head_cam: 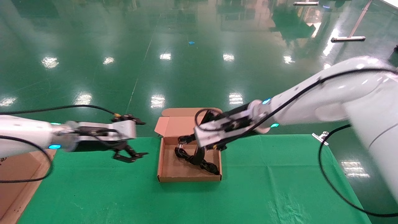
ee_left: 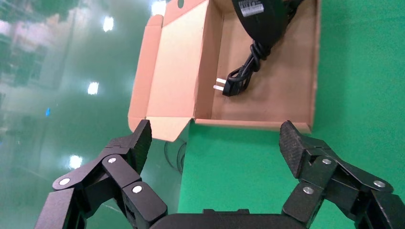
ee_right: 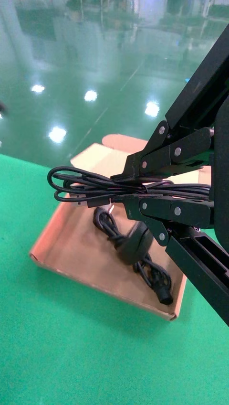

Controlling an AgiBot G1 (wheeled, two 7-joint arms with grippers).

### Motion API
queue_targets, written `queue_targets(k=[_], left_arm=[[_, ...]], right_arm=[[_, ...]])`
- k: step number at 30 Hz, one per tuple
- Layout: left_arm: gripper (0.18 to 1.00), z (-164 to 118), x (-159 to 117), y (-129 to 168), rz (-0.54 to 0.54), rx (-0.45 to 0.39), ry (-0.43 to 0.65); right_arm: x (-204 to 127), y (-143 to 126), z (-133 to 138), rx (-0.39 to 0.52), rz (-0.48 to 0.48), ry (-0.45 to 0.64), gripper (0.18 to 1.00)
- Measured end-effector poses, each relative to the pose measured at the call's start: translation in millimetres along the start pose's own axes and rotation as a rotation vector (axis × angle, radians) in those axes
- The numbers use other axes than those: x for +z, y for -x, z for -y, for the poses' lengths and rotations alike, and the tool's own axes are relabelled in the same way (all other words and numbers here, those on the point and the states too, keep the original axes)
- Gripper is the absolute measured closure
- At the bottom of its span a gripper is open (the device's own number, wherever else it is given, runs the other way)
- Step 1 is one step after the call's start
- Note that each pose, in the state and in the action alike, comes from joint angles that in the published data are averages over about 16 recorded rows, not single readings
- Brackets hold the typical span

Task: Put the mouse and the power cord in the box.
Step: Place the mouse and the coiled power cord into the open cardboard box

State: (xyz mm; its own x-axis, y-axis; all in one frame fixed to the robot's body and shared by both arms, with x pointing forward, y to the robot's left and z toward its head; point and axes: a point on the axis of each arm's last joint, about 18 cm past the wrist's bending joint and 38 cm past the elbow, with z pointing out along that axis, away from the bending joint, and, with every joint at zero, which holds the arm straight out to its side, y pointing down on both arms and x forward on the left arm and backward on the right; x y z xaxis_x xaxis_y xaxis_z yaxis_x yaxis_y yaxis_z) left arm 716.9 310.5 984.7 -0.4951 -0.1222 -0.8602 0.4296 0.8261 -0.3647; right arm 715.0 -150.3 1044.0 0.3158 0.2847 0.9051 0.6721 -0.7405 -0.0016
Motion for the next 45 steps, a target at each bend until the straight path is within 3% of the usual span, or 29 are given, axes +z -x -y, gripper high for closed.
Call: queue_targets(k=[10, 22, 28, 36, 45], left_arm=[[0.198, -12, -36, -11, -0.043, -0.006, -0.063], [0.184, -14, -40, -13, -0.046, -0.012, -0.070], [0.184, -13, -38, -13, -0.045, -0.011, -0.072], [0.184, -8, -36, -17, -0.036, -0.050, -0.120], [0.184, 6, -40, -28, -0.019, -0.149, -0.241]], right_arm=[[43, 17, 11, -0.032, -0.056, 0.053, 0.961], [58, 26, 11, -0.037, -0.093, 0.082, 0.931], [54, 24, 10, -0.039, -0.088, 0.080, 0.876], [48, 32, 8, 0.031, -0.090, 0.036, 0.736], [29, 56, 6, 0.234, -0.107, -0.090, 0.540]])
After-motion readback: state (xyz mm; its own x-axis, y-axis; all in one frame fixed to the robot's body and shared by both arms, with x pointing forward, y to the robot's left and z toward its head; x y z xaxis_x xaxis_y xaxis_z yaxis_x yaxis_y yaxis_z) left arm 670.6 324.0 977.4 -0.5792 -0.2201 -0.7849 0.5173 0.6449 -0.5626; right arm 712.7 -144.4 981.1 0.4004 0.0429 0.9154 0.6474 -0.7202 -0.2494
